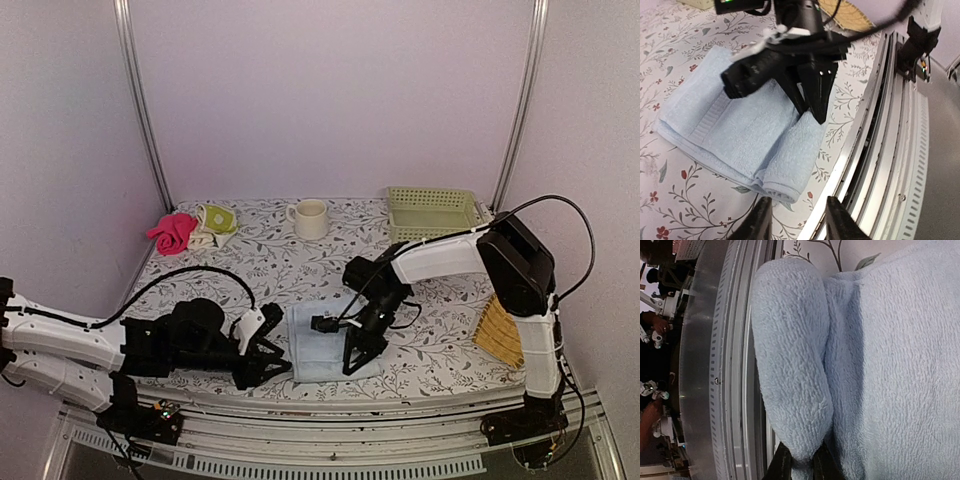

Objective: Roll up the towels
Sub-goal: Roll the towel at the center of the board.

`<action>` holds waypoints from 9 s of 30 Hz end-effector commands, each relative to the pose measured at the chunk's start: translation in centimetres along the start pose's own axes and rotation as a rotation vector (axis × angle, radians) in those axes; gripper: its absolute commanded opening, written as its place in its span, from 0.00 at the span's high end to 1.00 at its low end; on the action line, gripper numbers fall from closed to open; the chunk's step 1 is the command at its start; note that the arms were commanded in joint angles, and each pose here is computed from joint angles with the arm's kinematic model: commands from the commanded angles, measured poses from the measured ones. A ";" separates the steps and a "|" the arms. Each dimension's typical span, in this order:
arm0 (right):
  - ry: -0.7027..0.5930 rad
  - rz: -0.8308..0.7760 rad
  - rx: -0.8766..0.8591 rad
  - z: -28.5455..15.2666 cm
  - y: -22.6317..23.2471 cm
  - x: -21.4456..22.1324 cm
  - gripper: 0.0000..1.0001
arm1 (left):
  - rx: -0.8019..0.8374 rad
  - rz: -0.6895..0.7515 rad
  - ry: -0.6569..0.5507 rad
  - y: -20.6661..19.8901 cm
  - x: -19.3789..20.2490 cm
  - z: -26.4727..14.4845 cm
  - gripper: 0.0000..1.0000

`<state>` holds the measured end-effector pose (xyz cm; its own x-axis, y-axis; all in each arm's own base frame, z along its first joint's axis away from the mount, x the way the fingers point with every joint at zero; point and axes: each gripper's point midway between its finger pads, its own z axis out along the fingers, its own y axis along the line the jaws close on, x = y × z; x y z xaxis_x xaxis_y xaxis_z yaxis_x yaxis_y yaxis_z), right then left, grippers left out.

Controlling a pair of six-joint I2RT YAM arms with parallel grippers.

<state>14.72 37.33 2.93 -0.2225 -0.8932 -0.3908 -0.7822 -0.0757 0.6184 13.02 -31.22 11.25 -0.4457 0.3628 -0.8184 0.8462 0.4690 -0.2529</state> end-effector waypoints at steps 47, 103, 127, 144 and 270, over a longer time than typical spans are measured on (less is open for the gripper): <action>-0.370 -0.042 0.301 -20.7 4.0 -3.9 0.59 | 0.042 0.256 0.675 -2.4 7.3 13.5 0.93; 0.003 -0.140 0.150 -1.7 2.3 4.0 0.97 | 0.009 -0.049 0.236 1.4 -0.8 7.2 0.57; -0.052 0.142 -0.128 -2.2 -1.2 2.3 0.96 | -0.157 0.770 0.436 -1.5 3.5 12.2 0.49; -0.205 0.096 -0.023 -8.8 -1.2 -0.4 0.61 | -0.246 0.750 0.490 -0.9 3.5 12.5 0.79; -0.206 -0.078 0.219 -16.9 5.0 -1.1 0.43 | -0.164 0.442 0.506 -0.1 2.4 13.3 0.88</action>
<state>19.62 31.10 12.11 -0.2810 -0.8449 -0.4551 -0.8345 -0.0190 0.5506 17.08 -42.13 4.18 -0.0440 0.8533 -0.5196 0.8542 0.3019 0.4234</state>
